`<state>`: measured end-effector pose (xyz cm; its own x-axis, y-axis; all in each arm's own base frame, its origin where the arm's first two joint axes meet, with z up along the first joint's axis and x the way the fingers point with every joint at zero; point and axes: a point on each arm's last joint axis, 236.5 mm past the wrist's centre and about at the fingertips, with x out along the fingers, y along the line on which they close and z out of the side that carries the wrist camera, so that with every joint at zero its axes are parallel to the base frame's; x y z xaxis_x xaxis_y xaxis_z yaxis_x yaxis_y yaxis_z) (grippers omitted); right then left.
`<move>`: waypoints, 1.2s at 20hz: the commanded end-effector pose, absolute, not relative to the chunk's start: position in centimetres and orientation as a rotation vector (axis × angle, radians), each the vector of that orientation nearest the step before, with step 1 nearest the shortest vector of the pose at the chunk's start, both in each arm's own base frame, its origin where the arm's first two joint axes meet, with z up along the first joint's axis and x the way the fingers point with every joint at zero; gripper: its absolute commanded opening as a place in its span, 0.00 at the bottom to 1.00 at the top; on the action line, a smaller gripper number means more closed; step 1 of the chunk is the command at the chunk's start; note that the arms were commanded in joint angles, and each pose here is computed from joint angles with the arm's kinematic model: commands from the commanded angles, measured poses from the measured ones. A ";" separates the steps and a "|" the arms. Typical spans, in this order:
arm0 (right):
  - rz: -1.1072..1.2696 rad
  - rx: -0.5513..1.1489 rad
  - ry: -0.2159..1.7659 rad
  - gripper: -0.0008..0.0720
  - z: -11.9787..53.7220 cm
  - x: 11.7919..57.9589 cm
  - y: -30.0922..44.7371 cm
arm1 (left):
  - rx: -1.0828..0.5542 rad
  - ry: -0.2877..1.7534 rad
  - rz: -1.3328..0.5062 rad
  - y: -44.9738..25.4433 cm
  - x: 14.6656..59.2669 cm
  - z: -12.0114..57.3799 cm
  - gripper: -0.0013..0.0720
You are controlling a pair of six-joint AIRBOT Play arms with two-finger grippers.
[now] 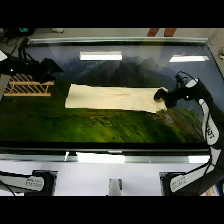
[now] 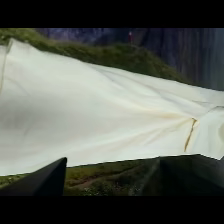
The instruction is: Fold the shirts.
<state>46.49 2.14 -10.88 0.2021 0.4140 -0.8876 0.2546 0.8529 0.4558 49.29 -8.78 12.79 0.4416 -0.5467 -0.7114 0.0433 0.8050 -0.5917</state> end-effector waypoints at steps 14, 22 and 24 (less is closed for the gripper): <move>0.428 0.472 1.270 0.04 12.5 36.9 8.4 | -0.486 1.290 -0.771 -37.7 41.3 0.8 0.06; 0.409 0.449 1.140 0.04 19.5 31.9 9.0 | -0.745 1.491 -0.926 -51.1 32.2 -4.8 0.06; 0.407 0.451 1.142 0.04 19.4 32.1 9.0 | -0.691 1.498 -0.992 -51.3 30.9 -5.0 0.06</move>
<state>32.73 8.97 18.50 0.3418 0.5323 -0.7745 -0.0815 0.8378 0.5398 33.47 -49.39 -4.17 -0.1075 -0.8476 -0.5197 0.1111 0.5092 -0.8535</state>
